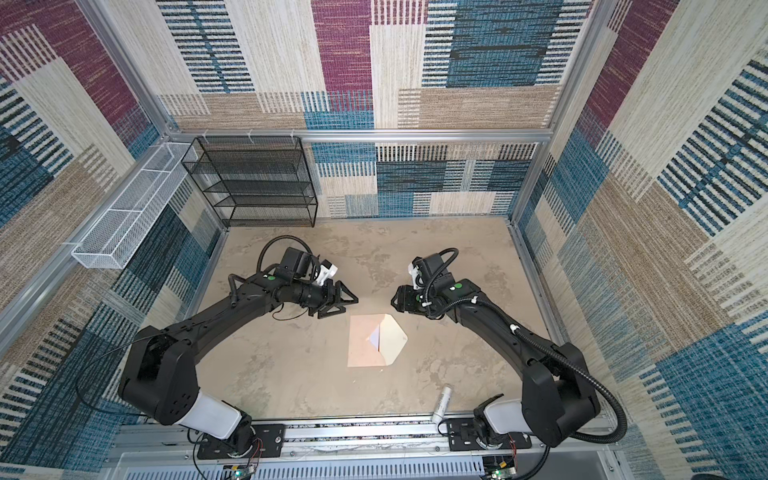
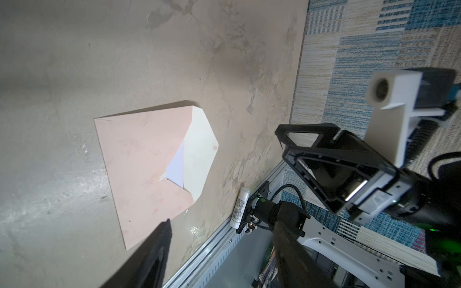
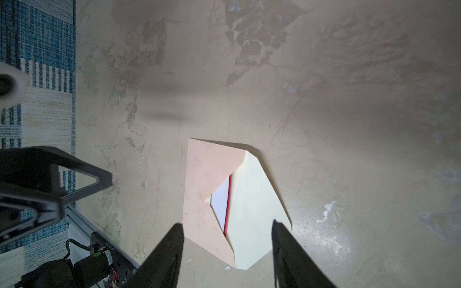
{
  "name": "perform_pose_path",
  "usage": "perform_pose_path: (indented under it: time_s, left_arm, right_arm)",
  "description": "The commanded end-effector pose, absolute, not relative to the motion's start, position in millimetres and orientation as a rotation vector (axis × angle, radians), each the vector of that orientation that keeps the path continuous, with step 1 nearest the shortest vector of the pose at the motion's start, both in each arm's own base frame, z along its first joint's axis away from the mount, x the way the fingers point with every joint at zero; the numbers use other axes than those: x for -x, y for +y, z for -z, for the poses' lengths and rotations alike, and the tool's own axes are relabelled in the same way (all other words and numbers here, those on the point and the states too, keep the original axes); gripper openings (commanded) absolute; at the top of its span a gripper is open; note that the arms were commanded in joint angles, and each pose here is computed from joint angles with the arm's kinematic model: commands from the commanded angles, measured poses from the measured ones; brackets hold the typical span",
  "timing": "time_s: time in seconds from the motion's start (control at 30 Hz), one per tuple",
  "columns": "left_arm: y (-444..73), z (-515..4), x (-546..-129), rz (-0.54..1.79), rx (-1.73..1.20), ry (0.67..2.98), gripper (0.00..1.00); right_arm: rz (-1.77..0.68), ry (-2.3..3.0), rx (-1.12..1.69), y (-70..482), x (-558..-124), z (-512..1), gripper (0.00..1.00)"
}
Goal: Place the letter into the envelope and seal it
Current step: 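Release the card and lift both grippers away from the envelope, then move the right gripper down to the white glue stick near the table edge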
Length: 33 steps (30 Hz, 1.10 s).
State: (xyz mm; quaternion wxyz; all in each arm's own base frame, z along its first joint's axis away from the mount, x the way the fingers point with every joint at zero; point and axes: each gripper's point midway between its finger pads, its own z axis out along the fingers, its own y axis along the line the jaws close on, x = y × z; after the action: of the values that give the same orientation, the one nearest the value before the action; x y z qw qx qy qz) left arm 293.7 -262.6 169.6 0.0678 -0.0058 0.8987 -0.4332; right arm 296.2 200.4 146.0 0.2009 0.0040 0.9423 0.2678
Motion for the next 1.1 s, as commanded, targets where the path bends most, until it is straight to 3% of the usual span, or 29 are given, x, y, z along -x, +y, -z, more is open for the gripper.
perform_pose_path:
  time_s: [0.0, 0.33, 0.67, 1.07]
  left_arm:
    - [-253.1, -185.4, -291.1, 1.207, -0.063, 2.673, 0.68]
    - [-253.0, -226.7, -276.0, 1.015, -0.291, 2.479, 0.68]
    - [-295.9, -207.0, -233.7, 0.972, -0.602, 2.468, 0.70]
    - [-300.5, -184.6, -208.8, 0.963, -0.689, 2.489, 0.71]
  right_arm:
    - [-0.659, 2.661, -0.189, 180.5, -290.1, -143.9, 0.60]
    - [-0.572, 2.792, -0.609, 138.6, -220.8, -133.9, 0.63]
    - [-0.433, 3.047, -0.819, 113.9, -142.8, -87.9, 0.64]
    - [-0.361, 3.115, -0.900, 103.4, -115.1, -78.6, 0.64]
